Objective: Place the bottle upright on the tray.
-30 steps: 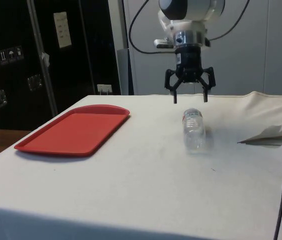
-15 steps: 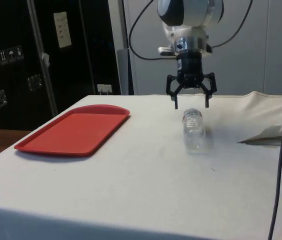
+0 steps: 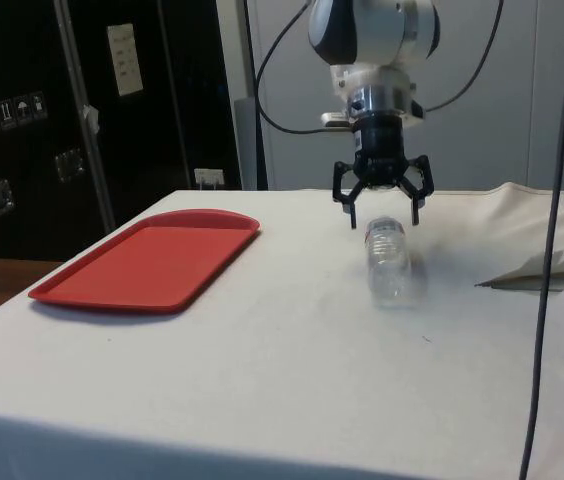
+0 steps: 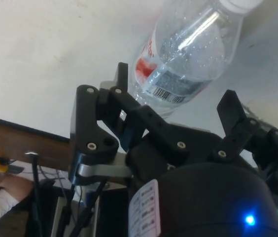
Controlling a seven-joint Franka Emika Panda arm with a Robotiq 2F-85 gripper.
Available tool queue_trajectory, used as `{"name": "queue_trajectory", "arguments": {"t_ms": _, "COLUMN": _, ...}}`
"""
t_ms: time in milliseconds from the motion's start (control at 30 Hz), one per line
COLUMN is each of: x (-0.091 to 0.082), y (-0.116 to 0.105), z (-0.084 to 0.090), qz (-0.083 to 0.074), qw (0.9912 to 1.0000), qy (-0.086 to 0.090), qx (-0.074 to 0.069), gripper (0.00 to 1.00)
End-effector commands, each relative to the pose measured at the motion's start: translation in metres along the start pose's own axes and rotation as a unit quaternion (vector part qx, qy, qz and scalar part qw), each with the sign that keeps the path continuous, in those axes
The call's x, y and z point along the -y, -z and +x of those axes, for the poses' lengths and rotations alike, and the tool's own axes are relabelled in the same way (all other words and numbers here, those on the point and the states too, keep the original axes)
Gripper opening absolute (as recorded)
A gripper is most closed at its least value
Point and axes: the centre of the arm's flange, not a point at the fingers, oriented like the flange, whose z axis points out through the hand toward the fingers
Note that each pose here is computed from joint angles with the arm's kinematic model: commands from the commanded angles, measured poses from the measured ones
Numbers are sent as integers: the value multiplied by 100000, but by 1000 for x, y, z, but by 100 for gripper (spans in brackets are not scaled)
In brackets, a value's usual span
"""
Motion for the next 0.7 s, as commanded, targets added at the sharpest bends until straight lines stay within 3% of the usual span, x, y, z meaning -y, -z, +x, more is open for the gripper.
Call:
{"name": "queue_trajectory", "arguments": {"t_ms": 0, "x": 0, "y": 0, "z": 1, "qz": 456, "qw": 99996, "qy": -80, "qx": 781, "gripper": 100}}
{"name": "queue_trajectory", "arguments": {"t_ms": 200, "x": -2, "y": -7, "z": 6, "qz": 730, "qw": 99953, "qy": -953, "qx": 2817, "gripper": 100}}
{"name": "queue_trajectory", "arguments": {"t_ms": 233, "x": -2, "y": -7, "z": 5, "qz": 272, "qw": 99973, "qy": -900, "qx": 2124, "gripper": 100}}
{"name": "queue_trajectory", "arguments": {"t_ms": 267, "x": -2, "y": -9, "z": 7, "qz": 827, "qw": 99942, "qy": -1111, "qx": 3107, "gripper": 100}}
{"name": "queue_trajectory", "arguments": {"t_ms": 400, "x": -3, "y": -14, "z": 11, "qz": 1231, "qw": 99870, "qy": -1585, "qx": 4689, "gripper": 100}}
{"name": "queue_trajectory", "arguments": {"t_ms": 567, "x": -5, "y": -18, "z": 15, "qz": 1635, "qw": 99771, "qy": -1895, "qx": 6286, "gripper": 100}}
{"name": "queue_trajectory", "arguments": {"t_ms": 600, "x": -5, "y": -18, "z": 15, "qz": 1215, "qw": 99812, "qy": -1958, "qx": 5684, "gripper": 100}}
{"name": "queue_trajectory", "arguments": {"t_ms": 667, "x": -5, "y": -19, "z": 17, "qz": 1846, "qw": 99719, "qy": -1991, "qx": 6985, "gripper": 100}}
